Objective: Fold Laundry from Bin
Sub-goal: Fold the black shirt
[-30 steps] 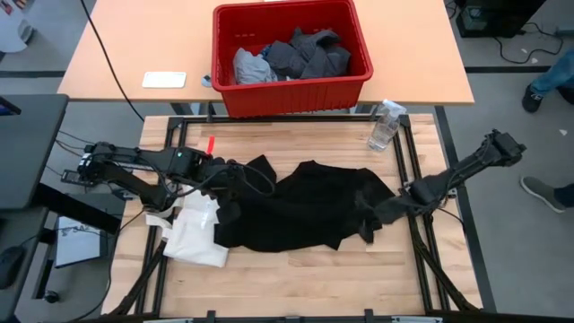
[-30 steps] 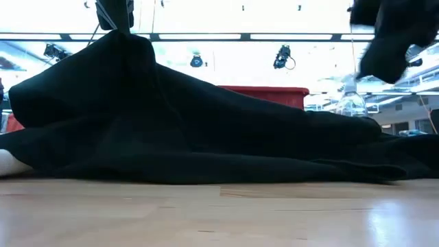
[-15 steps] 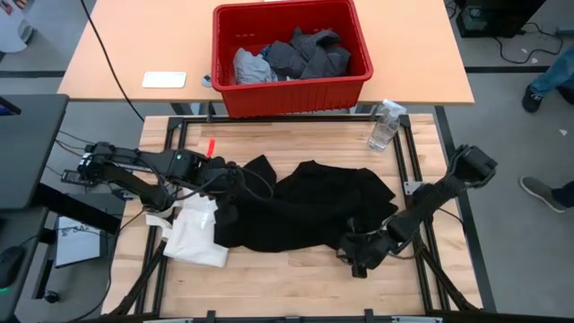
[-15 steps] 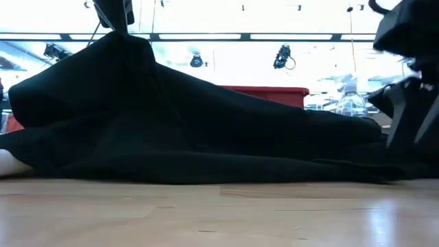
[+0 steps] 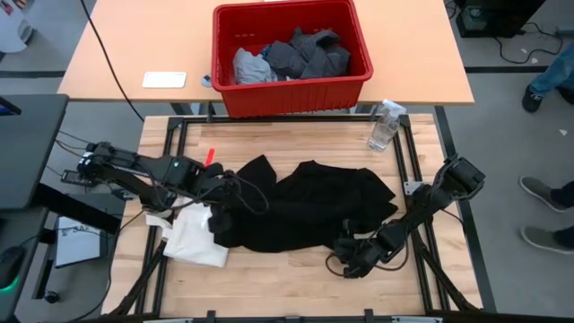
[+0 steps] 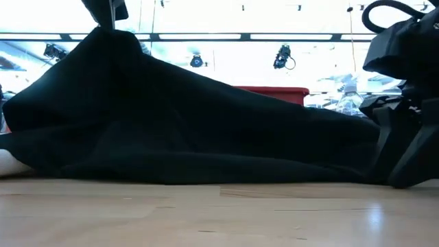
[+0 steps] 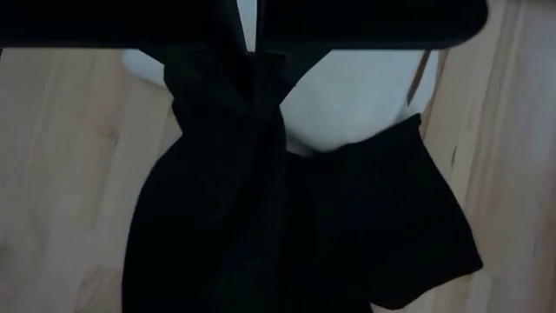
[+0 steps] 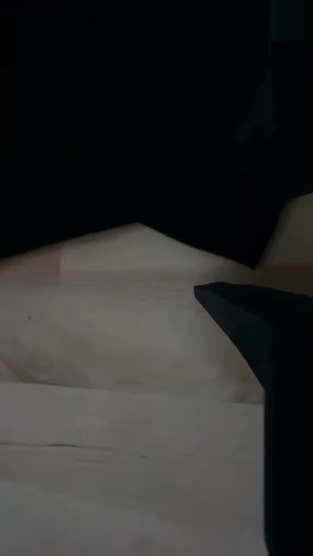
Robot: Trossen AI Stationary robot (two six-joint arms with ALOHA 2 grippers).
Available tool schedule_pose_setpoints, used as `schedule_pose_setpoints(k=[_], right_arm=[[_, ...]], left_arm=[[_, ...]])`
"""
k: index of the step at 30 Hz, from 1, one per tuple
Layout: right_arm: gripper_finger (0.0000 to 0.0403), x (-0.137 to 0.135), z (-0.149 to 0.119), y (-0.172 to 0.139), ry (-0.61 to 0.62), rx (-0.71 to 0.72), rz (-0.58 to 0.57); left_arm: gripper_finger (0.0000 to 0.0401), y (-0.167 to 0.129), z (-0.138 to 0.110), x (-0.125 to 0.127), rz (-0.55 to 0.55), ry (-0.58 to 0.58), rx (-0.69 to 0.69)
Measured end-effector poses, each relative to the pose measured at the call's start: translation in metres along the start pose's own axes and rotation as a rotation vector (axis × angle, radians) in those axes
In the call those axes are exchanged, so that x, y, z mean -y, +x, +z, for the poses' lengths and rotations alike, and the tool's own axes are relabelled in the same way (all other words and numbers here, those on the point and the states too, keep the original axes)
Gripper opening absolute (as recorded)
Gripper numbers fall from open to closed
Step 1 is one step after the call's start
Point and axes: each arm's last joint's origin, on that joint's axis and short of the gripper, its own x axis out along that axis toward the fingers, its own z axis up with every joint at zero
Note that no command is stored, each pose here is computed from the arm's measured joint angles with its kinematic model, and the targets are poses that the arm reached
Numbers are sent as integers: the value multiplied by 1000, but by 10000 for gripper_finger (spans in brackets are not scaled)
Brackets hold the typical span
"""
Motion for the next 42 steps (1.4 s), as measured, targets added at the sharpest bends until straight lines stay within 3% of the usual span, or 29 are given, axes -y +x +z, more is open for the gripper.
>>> schedule_pose_setpoints(k=[3, 7, 11, 14, 18, 22, 25, 31, 35, 42], right_arm=[[106, 1, 0, 0, 37, -5, -12], [22, 9, -1, 0, 106, -45, -50], [9, 17, 3, -4, 248, -132, -66], [6, 22, 14, -24, 264, -212, -62], [4, 27, 59, -81, 287, -168, -45], [3, 47, 94, -149, 313, -108, -115], [2, 69, 113, -206, 367, -25, -154], [2, 103, 137, -287, 447, 179, -197], [2, 120, 153, -326, 445, 322, -215], [2, 145, 171, -370, 416, 480, -290]], left_arm=[[17, 0, -2, 2, -1, 11, -5], [18, 0, -2, 2, -1, -35, -5], [17, 0, -3, 1, 8, -113, -21], [8, 0, -5, 0, 18, -121, -35], [5, -5, -8, -2, 33, -117, -34], [3, -22, -7, -4, 58, -102, -3], [2, -43, -2, -7, 66, -90, 84], [1, -103, 11, -12, 56, -9, 328], [1, -143, 15, -19, 87, 146, 504], [1, -187, 15, -36, 141, 214, 686]])
